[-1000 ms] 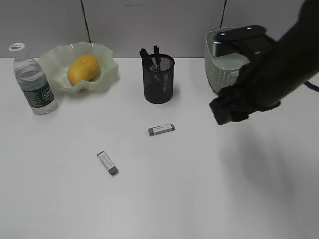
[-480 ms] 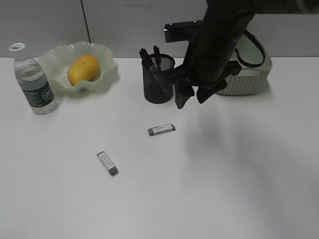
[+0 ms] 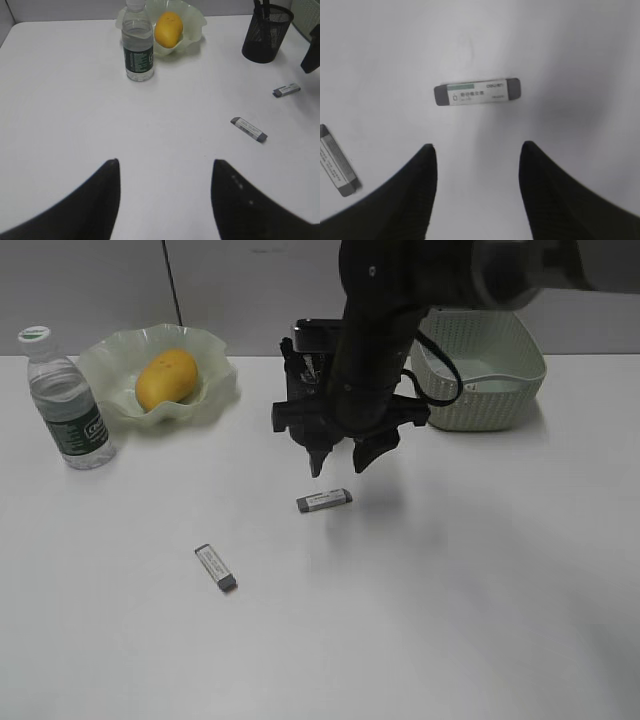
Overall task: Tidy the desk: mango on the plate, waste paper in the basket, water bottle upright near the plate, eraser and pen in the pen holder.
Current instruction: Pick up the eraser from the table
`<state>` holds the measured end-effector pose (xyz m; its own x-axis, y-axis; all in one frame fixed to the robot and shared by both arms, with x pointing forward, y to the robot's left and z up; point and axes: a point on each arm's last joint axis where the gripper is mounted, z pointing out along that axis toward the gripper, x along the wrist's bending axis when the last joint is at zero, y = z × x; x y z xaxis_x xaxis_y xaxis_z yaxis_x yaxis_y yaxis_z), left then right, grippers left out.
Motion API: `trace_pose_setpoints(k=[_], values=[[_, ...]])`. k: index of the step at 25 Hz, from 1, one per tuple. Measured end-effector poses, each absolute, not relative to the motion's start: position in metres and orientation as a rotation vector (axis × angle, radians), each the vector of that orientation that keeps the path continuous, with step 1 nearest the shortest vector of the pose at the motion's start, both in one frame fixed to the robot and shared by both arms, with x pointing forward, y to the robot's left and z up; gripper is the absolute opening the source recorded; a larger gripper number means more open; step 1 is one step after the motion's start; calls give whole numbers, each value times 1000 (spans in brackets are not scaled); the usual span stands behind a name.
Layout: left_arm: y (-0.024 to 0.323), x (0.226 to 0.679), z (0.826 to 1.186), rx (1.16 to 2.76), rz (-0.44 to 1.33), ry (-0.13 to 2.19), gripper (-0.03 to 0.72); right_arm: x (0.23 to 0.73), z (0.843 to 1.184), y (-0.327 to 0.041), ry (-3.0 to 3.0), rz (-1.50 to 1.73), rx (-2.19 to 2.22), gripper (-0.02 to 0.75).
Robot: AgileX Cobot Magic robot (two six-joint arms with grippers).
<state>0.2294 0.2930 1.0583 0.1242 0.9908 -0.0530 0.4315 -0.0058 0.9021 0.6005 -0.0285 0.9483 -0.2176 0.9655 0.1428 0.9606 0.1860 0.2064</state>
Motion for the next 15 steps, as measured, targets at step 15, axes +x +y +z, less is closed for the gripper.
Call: trace_pose_setpoints(k=[15], values=[[293, 229, 1058, 1568, 846, 1431, 444, 551, 939, 37, 2779, 344, 1379, 426]])
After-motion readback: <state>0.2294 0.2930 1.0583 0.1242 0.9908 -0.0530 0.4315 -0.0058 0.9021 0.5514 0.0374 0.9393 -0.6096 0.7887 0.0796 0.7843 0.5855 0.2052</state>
